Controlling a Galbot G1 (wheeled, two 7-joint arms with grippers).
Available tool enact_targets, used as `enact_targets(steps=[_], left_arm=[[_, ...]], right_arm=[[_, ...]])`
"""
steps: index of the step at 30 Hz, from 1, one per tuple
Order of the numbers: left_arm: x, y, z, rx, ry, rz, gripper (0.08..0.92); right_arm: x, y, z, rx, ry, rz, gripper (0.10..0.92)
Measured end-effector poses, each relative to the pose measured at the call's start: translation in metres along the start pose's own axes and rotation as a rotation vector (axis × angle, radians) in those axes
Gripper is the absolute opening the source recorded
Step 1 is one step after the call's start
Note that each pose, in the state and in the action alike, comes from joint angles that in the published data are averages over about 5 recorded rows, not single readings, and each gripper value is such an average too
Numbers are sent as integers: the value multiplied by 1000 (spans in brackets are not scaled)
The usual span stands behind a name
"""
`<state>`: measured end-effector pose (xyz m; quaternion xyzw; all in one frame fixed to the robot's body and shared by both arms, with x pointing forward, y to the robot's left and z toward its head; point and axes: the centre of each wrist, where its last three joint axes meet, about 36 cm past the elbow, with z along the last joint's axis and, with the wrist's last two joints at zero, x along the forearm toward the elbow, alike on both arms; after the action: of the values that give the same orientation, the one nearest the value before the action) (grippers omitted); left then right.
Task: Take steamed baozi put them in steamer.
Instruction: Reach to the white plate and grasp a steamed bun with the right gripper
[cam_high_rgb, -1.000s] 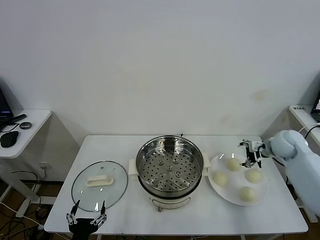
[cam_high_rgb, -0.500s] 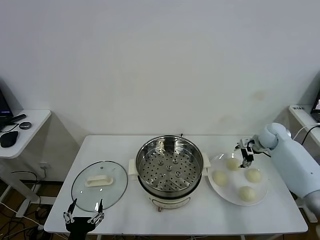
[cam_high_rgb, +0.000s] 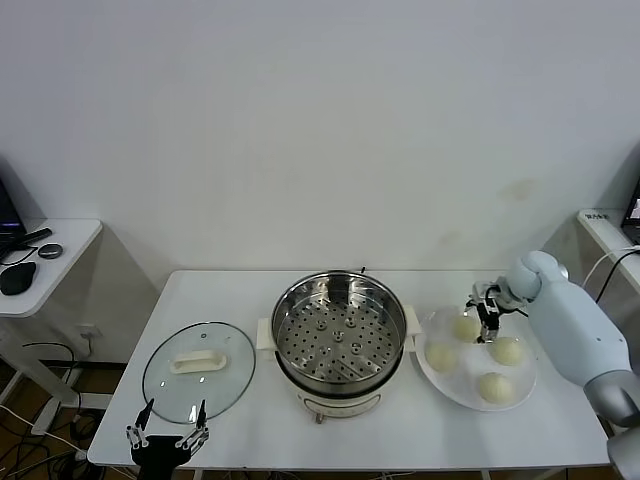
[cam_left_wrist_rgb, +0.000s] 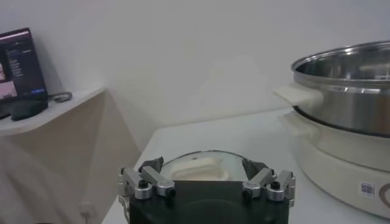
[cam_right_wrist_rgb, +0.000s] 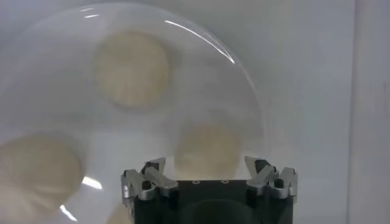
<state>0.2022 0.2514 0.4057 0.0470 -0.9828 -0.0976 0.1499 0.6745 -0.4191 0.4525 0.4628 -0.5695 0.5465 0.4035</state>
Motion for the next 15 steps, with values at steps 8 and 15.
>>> enact_targets(steps=[8, 15], left_arm=[[1, -2, -2, 10, -3, 0, 823], [1, -3, -2, 12, -4, 1, 823]], right_arm=[[-8, 0, 0, -15, 1, 0, 823], [-10, 2, 4, -26, 1, -3, 805]])
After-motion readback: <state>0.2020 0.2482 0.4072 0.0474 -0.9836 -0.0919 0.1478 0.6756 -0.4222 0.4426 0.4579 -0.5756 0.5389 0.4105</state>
